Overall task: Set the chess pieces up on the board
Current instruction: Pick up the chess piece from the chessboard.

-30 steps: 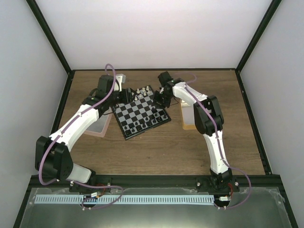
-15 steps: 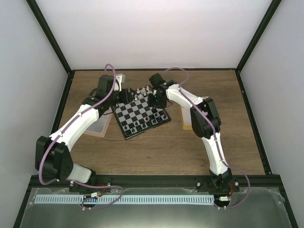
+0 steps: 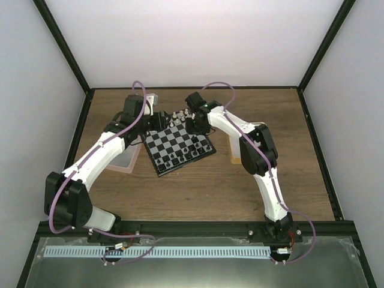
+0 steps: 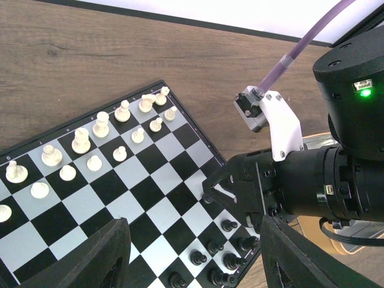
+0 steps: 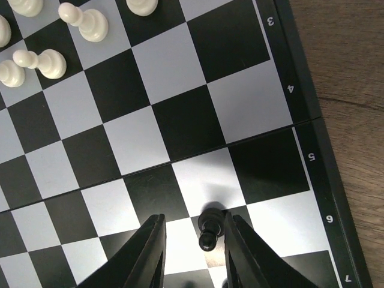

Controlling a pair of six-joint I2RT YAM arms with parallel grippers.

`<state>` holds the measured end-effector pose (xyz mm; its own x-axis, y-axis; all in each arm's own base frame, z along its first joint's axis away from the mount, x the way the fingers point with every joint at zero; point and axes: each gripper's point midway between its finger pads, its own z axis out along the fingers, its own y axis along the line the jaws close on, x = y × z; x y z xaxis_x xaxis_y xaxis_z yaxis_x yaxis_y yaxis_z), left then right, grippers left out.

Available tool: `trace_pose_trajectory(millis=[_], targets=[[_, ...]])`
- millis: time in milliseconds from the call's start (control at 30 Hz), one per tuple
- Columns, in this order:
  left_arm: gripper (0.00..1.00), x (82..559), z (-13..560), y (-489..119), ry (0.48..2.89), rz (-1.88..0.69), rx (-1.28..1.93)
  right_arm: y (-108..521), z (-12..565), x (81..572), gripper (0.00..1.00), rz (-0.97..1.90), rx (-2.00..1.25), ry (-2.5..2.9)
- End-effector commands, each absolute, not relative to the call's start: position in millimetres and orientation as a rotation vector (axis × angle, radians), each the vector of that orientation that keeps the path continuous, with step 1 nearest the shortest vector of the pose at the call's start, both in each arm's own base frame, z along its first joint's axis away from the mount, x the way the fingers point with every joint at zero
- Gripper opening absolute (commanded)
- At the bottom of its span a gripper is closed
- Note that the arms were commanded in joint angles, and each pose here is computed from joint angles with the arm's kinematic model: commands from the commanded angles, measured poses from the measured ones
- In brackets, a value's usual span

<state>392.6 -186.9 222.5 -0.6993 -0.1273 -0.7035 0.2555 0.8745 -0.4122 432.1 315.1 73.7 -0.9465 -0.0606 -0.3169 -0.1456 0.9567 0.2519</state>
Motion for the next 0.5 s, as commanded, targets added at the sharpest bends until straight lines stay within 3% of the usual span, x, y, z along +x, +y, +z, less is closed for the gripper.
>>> trace_pose_trajectory(millis=[0, 300, 467], targets=[[0.61, 393.6, 218.3, -184.2, 2.269, -0.619, 0.090, 322.0, 78.2, 435.9, 0.28, 0.369, -0.195, 2.778], [0.61, 393.6, 216.3, -183.9, 2.274, -0.619, 0.089, 323.3, 70.5, 434.4, 0.18, 0.352, -0.203, 2.788], [0.61, 393.5, 217.5, -183.9, 2.271, -0.619, 0.089, 320.7, 67.5, 436.9, 0.18, 0.322, -0.189, 2.786]])
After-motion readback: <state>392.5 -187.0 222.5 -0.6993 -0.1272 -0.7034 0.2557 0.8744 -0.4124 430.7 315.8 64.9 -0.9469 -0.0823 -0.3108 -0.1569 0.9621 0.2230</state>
